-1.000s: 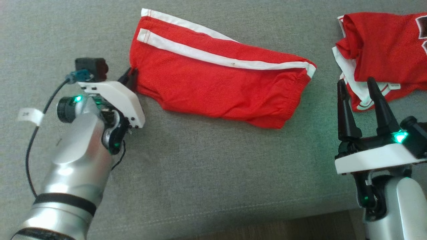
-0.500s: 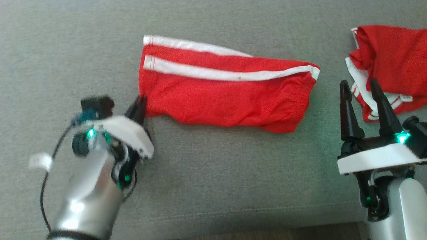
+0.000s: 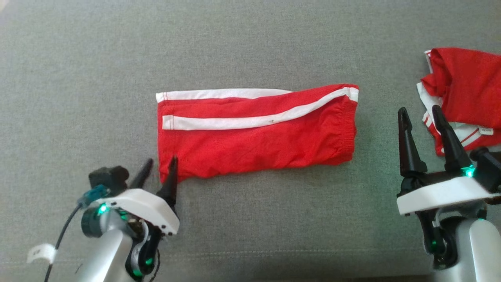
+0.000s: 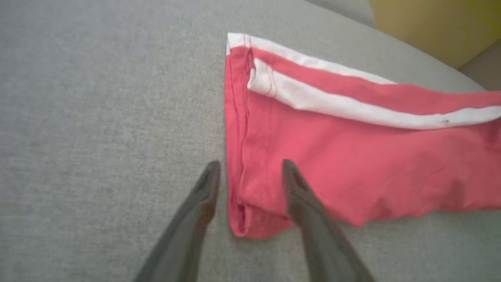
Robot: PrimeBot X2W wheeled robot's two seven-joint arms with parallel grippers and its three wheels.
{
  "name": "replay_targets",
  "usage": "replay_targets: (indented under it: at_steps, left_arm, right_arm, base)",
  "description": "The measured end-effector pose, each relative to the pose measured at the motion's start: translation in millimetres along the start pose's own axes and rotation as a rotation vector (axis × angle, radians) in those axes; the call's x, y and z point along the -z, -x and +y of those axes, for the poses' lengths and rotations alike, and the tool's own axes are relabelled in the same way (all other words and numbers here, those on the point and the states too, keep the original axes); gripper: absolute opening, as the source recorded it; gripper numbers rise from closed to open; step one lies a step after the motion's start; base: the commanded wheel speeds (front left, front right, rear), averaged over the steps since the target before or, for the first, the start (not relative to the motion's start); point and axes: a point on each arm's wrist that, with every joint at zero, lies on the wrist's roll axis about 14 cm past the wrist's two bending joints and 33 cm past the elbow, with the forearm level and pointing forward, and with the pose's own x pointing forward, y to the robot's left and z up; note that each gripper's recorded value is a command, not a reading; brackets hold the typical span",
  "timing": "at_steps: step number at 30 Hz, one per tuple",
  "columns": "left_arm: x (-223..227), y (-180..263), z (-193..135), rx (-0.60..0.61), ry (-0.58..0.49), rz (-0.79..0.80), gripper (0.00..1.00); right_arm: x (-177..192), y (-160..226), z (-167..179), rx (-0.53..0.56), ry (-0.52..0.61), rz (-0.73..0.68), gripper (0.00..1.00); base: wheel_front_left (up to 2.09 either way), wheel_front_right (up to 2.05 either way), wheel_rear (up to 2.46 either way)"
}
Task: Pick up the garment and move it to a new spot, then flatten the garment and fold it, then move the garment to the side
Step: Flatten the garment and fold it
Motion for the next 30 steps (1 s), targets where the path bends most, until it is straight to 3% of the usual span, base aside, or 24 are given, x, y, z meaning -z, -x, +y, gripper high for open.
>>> replay_targets:
  at_steps: [12, 20, 30]
  left_arm:
    - [-113, 34, -3, -0.041, -0.161, -0.455, 1.0]
    - [-117, 64, -4, -0.043, -0.23, -0.505, 1.0]
    - [-112, 68, -5, -0.039, -0.24, -0.48, 1.0]
  right_arm:
    - [-21, 11, 9, -0.017, 0.076, -0.035, 1.0]
    - [-22, 32, 10, -0.007, 0.097, -0.02, 1.0]
    - [-17, 32, 9, -0.004, 0.108, 0.002, 1.0]
  base:
    - [0.0, 0.0, 0.0]
    - [0.0, 0.0, 0.0]
    - [0.0, 0.0, 0.0]
